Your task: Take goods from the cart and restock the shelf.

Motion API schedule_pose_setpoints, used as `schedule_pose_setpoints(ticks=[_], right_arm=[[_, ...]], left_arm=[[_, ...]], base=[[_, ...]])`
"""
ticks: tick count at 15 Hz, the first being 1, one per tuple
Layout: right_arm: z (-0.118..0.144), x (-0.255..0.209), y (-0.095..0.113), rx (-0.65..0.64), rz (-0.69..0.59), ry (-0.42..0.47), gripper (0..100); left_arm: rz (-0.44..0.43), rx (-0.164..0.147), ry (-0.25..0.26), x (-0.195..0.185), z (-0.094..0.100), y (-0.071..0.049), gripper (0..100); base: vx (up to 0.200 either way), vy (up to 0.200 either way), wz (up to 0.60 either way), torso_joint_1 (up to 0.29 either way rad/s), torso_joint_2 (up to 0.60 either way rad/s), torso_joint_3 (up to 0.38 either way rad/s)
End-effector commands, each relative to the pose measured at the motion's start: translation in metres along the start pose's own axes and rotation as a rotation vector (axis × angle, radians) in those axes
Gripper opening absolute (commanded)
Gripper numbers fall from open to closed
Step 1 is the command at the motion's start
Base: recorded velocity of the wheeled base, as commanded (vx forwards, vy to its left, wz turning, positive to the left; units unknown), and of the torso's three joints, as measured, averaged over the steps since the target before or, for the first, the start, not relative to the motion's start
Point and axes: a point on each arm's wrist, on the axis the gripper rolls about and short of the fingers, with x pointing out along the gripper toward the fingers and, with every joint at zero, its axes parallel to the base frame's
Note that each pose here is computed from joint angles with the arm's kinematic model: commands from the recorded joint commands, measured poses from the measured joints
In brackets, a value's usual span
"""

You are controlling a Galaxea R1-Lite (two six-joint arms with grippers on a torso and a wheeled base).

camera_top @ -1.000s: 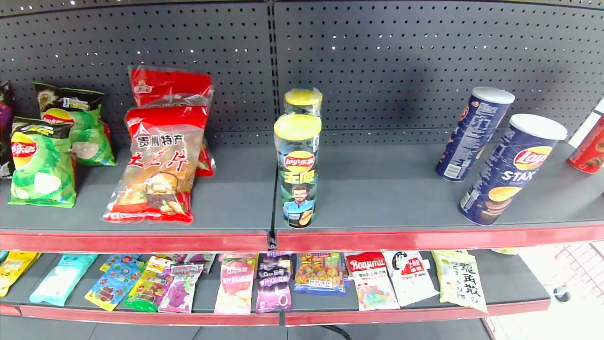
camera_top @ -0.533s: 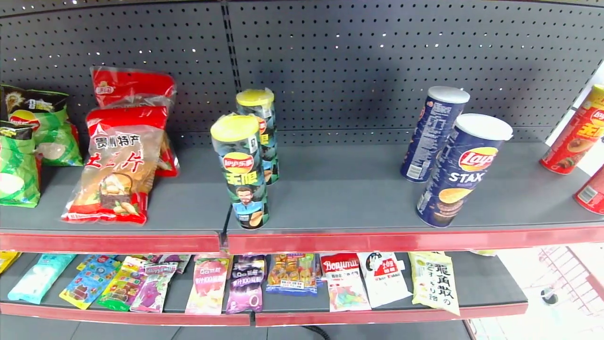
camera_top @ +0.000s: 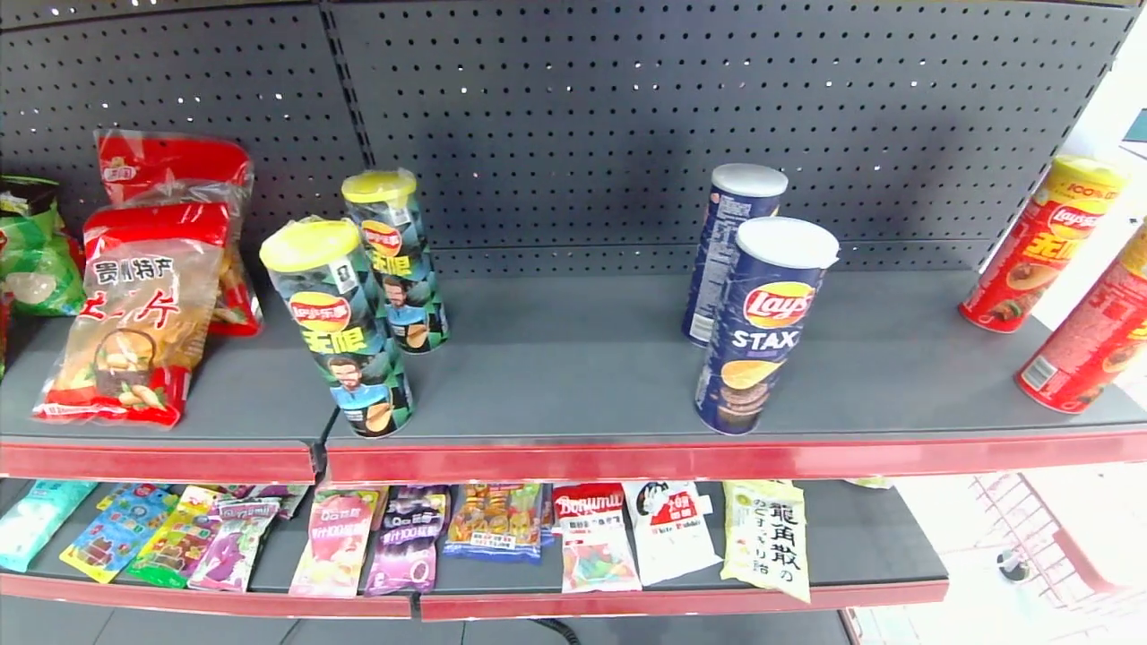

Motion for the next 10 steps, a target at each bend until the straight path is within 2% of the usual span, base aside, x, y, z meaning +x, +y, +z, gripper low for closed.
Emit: schedule_pose_setpoints(ticks=[1, 10], right_arm=[[0.0000, 0.0000, 0.0000, 0.000, 0.001, 0.000, 100], [0.0000, 0.0000, 0.0000, 0.000, 0.001, 0.000, 100]], left_arm=[[0.000, 0.000, 0.002, 0.0001, 0.0000, 0.0000, 100], [0.000, 0.000, 0.002, 0.0001, 0.0000, 0.0000, 100]], base=[[0.000, -0.200, 0.00, 0.007, 0.01, 0.007], [0.000, -0.200, 0.00, 0.001, 0.00, 0.005]])
